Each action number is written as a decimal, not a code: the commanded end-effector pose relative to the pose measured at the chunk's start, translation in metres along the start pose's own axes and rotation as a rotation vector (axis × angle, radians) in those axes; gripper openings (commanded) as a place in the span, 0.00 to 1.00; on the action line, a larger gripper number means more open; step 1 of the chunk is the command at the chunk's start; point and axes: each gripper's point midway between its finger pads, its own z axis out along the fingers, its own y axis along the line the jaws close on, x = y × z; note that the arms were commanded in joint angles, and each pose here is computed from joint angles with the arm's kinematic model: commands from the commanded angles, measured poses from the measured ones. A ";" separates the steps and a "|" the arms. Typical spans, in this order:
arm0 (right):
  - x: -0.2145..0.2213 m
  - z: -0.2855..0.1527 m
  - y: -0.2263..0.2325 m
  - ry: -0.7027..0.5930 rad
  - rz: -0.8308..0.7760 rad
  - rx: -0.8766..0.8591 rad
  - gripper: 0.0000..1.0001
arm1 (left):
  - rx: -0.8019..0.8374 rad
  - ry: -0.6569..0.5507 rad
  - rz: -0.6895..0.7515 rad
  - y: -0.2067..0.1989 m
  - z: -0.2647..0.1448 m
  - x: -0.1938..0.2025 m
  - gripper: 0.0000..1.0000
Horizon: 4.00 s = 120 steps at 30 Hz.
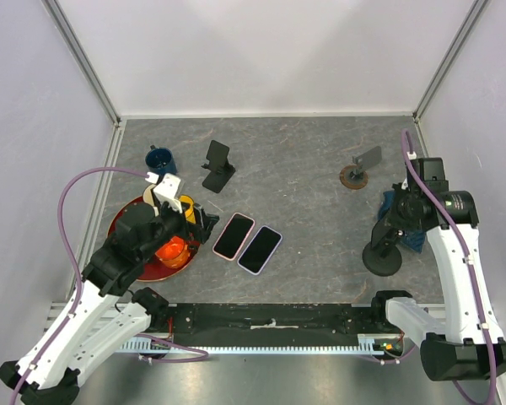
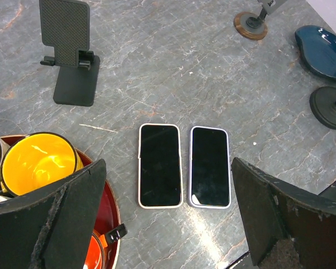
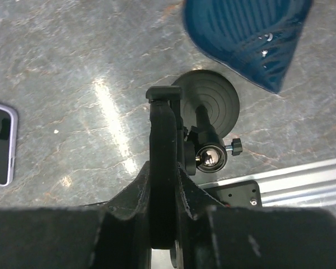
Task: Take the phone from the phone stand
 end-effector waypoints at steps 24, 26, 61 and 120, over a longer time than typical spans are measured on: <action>-0.127 0.008 0.260 -0.270 -0.405 -0.518 0.00 | -0.028 -0.005 -0.006 0.011 0.012 0.001 0.99; -0.132 0.014 0.271 -0.267 -0.410 -0.533 0.00 | -0.036 -0.004 -0.005 0.013 0.013 0.002 0.99; -0.162 -0.012 0.303 -0.472 -0.394 -0.626 0.96 | -0.024 0.107 -0.064 0.013 0.037 0.020 0.99; -0.103 0.109 0.176 -0.744 -0.157 -0.735 0.92 | -0.346 -0.089 0.066 -0.101 0.270 -0.060 0.75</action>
